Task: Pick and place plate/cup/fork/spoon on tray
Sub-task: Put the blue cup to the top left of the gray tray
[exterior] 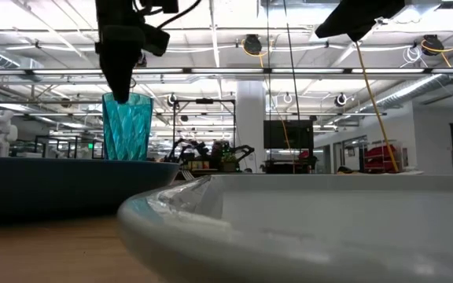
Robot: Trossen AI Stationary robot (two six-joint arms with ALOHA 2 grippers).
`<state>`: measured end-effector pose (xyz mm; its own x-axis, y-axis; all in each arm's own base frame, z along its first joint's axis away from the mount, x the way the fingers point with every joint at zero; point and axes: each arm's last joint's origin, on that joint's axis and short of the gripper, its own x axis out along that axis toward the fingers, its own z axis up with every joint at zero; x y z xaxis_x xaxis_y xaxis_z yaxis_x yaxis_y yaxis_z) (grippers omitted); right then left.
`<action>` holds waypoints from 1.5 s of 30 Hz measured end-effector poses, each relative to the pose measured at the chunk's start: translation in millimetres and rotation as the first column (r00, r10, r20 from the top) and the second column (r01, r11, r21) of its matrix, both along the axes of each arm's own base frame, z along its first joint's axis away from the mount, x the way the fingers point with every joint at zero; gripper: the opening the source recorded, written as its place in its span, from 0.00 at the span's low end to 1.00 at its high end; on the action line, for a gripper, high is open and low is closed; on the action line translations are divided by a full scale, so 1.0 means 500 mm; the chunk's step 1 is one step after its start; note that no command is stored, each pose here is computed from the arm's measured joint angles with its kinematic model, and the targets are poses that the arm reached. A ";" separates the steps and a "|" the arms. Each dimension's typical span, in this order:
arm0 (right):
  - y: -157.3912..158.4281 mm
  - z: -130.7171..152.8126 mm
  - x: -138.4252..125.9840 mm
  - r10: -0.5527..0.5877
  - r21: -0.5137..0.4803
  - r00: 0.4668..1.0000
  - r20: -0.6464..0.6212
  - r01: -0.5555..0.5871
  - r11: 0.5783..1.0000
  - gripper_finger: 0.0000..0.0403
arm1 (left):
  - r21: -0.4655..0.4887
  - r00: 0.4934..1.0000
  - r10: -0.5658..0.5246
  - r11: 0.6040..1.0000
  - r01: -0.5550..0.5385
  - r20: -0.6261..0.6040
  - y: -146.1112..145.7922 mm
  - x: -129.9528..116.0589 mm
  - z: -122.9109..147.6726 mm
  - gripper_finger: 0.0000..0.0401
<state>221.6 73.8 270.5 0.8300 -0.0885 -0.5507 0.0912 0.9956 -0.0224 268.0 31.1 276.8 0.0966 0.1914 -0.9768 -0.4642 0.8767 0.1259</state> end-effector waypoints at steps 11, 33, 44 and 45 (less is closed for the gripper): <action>0.000 0.000 0.000 -0.008 0.019 1.000 0.000 0.008 1.000 0.00 | -0.011 0.992 -0.121 0.993 0.121 -0.025 -0.001 -0.001 -0.039 0.21; -0.003 -0.012 -0.009 -0.023 0.005 0.997 -0.070 0.023 1.000 0.00 | 0.071 0.925 -0.333 0.943 0.325 0.182 -0.103 0.027 0.129 0.02; -0.006 -0.017 -0.014 -0.025 -0.026 0.994 -0.107 0.022 0.999 0.00 | 0.146 0.834 -0.456 0.890 0.432 0.310 -0.193 0.032 0.168 0.02; -0.007 -0.017 -0.014 -0.029 -0.042 0.994 -0.105 0.025 0.999 0.00 | 0.148 0.829 -0.461 0.887 0.437 0.317 -0.198 0.036 0.167 0.02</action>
<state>214.8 70.4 262.0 0.7644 -0.1341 -0.6306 0.1131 0.9909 -0.0736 286.0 -67.7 360.1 0.5054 0.1099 -0.8559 -0.0458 0.9939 0.1006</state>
